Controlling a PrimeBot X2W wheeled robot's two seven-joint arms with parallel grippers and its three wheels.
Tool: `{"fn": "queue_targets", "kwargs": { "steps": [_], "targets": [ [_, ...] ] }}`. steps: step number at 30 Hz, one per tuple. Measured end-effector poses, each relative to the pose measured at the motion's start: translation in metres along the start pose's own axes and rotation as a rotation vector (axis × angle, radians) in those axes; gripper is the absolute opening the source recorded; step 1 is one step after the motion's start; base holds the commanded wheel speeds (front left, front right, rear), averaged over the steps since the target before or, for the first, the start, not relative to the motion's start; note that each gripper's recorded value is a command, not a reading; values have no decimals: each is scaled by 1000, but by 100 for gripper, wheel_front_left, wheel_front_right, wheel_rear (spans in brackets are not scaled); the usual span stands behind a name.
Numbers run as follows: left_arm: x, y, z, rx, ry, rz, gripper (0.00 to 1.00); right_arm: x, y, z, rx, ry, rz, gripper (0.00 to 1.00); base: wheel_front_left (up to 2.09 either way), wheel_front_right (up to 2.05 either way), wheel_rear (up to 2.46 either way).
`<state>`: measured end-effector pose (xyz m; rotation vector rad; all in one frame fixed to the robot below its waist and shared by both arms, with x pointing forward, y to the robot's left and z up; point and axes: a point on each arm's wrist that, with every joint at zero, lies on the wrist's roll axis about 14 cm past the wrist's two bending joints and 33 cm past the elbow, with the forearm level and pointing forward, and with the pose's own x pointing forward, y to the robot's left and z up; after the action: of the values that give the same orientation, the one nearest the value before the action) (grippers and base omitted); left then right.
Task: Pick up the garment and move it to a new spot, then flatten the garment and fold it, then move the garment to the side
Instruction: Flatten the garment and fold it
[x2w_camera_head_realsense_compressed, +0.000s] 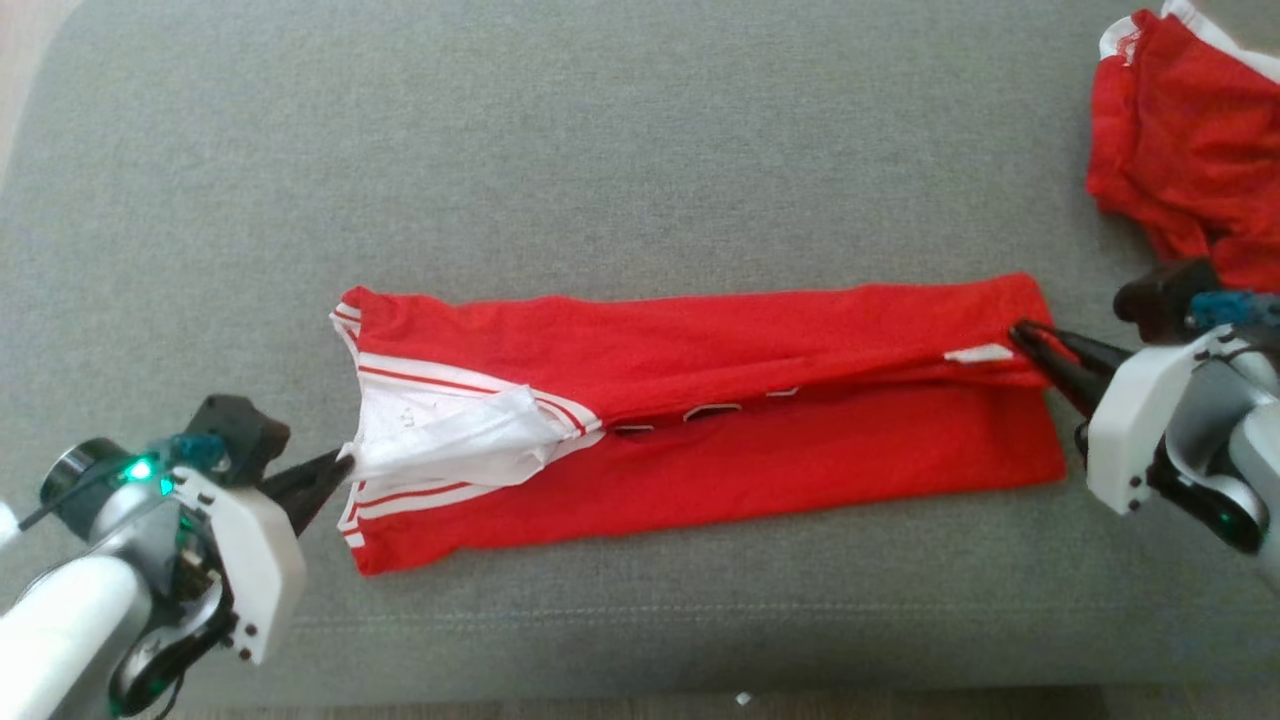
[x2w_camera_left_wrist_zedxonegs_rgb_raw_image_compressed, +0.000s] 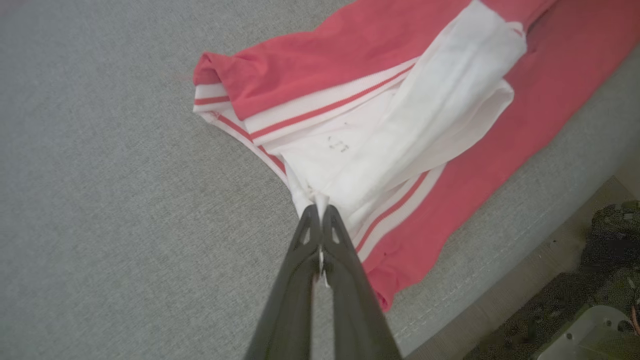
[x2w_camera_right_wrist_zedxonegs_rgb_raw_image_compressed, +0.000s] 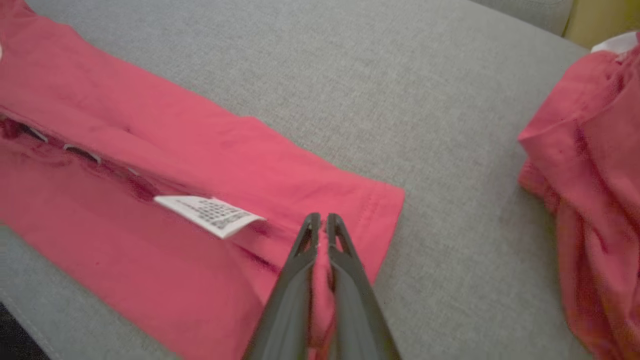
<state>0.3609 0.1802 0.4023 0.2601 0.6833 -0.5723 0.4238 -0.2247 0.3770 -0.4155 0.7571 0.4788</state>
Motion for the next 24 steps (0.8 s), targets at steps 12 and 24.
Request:
{"fn": "queue_targets", "kwargs": {
  "steps": [12,24],
  "targets": [
    [-2,-3,1,-25,-35,33,100,-20,-8,6,78,-7,-17,100,0,0,0],
    [-39,40,110,-342,-637,278,100,-48,-18,115,328,-564,-108,100,0,0,0]
  ]
}}
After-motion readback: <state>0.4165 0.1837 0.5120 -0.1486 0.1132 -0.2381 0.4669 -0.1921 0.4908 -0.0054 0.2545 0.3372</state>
